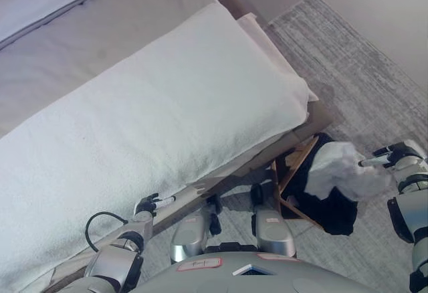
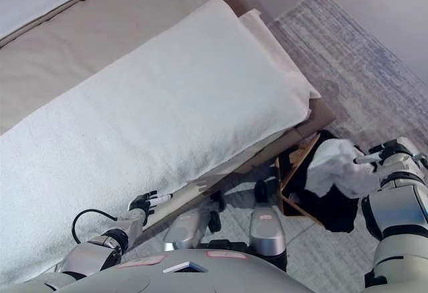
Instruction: Put the clothes on the bed into the basket.
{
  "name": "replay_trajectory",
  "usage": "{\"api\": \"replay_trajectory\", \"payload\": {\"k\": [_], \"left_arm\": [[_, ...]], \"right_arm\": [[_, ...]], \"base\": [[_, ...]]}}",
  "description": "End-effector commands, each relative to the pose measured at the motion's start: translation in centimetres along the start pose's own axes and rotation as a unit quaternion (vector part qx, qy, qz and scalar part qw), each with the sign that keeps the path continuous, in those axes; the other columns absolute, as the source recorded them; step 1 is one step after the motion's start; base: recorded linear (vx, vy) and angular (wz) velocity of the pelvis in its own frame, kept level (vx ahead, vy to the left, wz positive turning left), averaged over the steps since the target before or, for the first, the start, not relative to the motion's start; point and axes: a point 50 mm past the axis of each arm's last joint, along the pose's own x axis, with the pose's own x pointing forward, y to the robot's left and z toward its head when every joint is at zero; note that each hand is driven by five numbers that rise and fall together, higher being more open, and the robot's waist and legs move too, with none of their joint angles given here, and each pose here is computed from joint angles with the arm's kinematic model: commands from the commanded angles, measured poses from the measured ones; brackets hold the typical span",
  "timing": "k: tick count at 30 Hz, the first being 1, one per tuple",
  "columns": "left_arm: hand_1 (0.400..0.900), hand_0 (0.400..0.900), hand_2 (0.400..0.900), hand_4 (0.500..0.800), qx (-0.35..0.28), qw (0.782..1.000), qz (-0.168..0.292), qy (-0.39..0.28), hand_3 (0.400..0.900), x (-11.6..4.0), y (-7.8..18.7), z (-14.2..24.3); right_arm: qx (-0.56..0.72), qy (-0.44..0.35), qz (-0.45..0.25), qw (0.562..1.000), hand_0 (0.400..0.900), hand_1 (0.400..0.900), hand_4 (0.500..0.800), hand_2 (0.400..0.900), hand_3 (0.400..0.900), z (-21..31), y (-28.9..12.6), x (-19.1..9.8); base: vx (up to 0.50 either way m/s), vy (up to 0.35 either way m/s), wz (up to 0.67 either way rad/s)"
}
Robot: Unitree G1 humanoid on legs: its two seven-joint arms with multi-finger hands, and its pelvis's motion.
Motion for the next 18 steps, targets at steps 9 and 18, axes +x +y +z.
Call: {"api": "replay_trajectory", "payload": {"k": [9, 18], "left_arm": [[0.9, 0.9, 0.9, 0.8, 0.022, 0.999, 0.041, 0.019, 0.9, 0.1, 2.3, -0.5], [0.9, 0.9, 0.9, 0.8, -0.003, 0.999, 0.029, 0.014, 0.9, 0.0, 2.1, -1.5]], "right_arm": [[0.006, -0.021, -0.027, 0.999, 0.9, 0.9, 0.8, 0.9, 0.9, 1.4, -0.3, -0.1], [0.112, -0.247, 0.072, 0.96, 0.9, 0.9, 0.8, 0.9, 0.9, 6.4, 5.6, -2.9]], "base": [[0.003, -0.019, 0.04], [0.009, -0.005, 0.03]]}}
